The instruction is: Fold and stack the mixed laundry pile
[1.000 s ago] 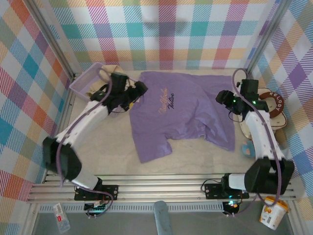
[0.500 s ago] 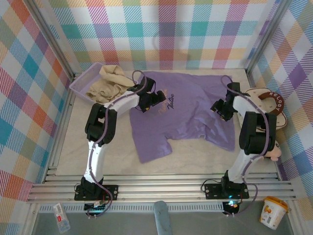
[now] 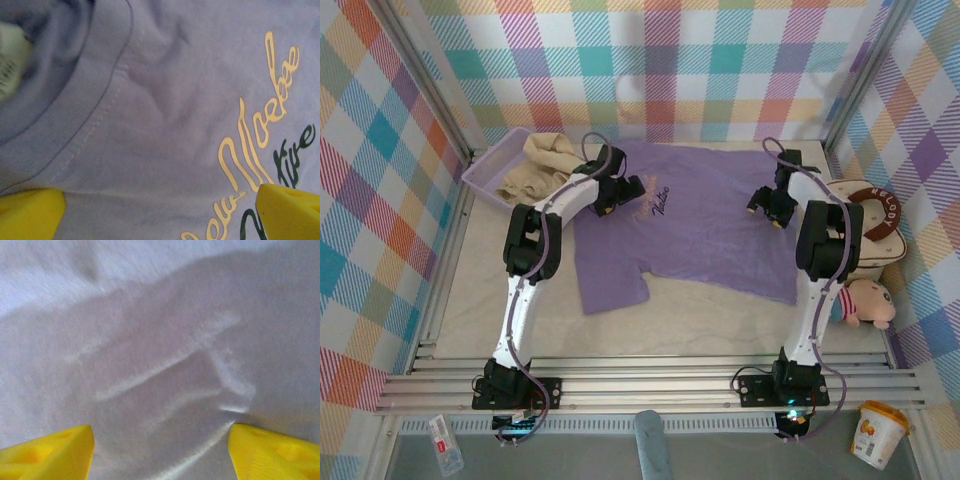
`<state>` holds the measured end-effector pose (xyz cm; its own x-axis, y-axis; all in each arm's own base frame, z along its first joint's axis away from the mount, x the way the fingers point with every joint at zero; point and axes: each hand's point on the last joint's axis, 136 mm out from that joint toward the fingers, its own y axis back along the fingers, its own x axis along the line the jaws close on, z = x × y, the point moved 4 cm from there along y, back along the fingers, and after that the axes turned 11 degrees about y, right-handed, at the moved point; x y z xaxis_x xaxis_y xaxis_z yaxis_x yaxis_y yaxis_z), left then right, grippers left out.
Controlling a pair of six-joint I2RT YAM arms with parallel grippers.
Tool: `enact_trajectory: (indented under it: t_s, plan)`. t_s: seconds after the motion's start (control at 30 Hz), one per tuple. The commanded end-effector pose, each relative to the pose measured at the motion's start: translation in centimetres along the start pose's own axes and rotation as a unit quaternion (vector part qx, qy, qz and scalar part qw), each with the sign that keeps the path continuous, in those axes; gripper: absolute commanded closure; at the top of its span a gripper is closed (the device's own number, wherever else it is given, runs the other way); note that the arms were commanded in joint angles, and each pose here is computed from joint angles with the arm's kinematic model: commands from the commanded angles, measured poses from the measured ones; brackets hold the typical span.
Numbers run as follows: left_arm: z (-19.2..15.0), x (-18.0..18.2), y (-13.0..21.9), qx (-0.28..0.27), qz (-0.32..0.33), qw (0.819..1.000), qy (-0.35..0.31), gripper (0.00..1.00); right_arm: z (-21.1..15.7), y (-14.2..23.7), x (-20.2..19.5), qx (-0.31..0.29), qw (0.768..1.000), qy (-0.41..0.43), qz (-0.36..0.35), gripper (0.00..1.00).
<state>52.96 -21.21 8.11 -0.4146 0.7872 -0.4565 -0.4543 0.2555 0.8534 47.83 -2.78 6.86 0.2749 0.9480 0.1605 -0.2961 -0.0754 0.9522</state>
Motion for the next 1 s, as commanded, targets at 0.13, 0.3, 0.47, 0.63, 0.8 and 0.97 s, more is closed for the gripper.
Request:
enact_trajectory:
  t_s: [0.13,0.3,0.47,0.63,0.8,0.97]
  plan:
    - [-0.9,-0.8,2.8,0.062,0.007,0.998,-0.013,0.0,1.6,5.2,1.3,-0.036,0.998,0.036,0.029,0.24]
    - [-2.6,-3.0,8.3,0.067,-0.011,0.997,-0.044,0.0,-3.0,9.6,0.1,-0.008,1.0,0.009,0.001,0.26]
    - [-5.4,-2.9,10.7,0.076,-0.029,0.995,-0.06,0.0,-9.8,10.1,-1.6,0.044,0.999,-0.026,-0.018,0.3]
    - [-7.2,-1.3,10.9,0.078,-0.018,0.995,-0.063,0.0,-14.9,10.2,-3.4,0.059,0.995,-0.059,-0.047,0.32]
    - [-8.9,0.5,10.0,0.104,-0.011,0.993,-0.054,0.0,-18.2,9.4,-4.5,0.073,0.99,-0.107,-0.061,0.39]
    - [-10.3,2.1,9.7,0.125,-0.01,0.991,-0.045,0.0,-19.1,8.2,-5.8,0.073,0.982,-0.153,-0.079,0.47]
